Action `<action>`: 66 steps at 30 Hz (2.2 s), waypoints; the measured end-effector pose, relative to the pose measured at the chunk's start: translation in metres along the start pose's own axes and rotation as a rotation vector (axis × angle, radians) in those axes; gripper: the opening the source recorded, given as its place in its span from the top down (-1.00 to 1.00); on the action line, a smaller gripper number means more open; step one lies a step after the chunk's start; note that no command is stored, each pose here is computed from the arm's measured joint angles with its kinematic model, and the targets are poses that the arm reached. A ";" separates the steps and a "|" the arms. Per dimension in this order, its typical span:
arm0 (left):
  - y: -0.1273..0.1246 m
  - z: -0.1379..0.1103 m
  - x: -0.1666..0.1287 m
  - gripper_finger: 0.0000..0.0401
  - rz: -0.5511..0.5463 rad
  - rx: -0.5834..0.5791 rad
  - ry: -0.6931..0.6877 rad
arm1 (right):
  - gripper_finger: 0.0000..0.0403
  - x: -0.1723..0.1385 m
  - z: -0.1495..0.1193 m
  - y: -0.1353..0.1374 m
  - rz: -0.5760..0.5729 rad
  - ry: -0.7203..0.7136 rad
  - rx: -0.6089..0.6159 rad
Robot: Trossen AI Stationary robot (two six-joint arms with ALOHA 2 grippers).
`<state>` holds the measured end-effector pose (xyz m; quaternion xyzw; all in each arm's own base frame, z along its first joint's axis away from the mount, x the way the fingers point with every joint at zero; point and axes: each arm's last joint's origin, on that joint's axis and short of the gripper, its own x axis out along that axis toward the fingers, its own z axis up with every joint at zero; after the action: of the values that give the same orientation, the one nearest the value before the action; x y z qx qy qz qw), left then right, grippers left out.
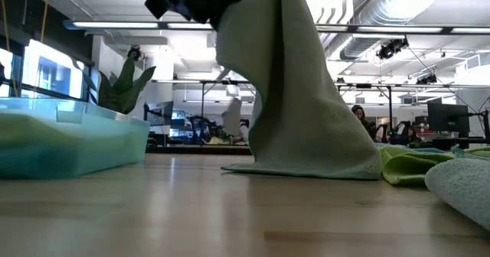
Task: Fold microfiber towels
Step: Fold the top green microfiber towel
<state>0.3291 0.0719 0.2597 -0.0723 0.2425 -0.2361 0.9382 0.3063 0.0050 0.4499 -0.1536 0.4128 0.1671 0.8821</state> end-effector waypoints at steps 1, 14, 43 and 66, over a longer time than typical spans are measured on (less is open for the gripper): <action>0.000 -0.002 0.000 0.38 0.004 -0.010 0.016 | 1.00 -0.002 0.000 0.000 -0.005 -0.002 -0.001; -0.002 -0.008 0.002 0.95 0.173 -0.107 0.099 | 0.99 -0.006 0.000 0.001 -0.014 -0.018 0.169; -0.076 0.072 -0.079 1.00 0.041 -0.334 0.238 | 0.20 0.037 0.017 -0.022 -0.109 -0.061 0.144; -0.140 0.096 -0.111 1.00 -0.283 -0.446 0.396 | 0.20 0.131 0.043 -0.099 0.353 -0.668 -0.113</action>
<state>0.2333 0.0041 0.4257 -0.2617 0.4536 -0.3144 0.7918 0.4562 -0.0444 0.3868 -0.0657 0.1125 0.3798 0.9159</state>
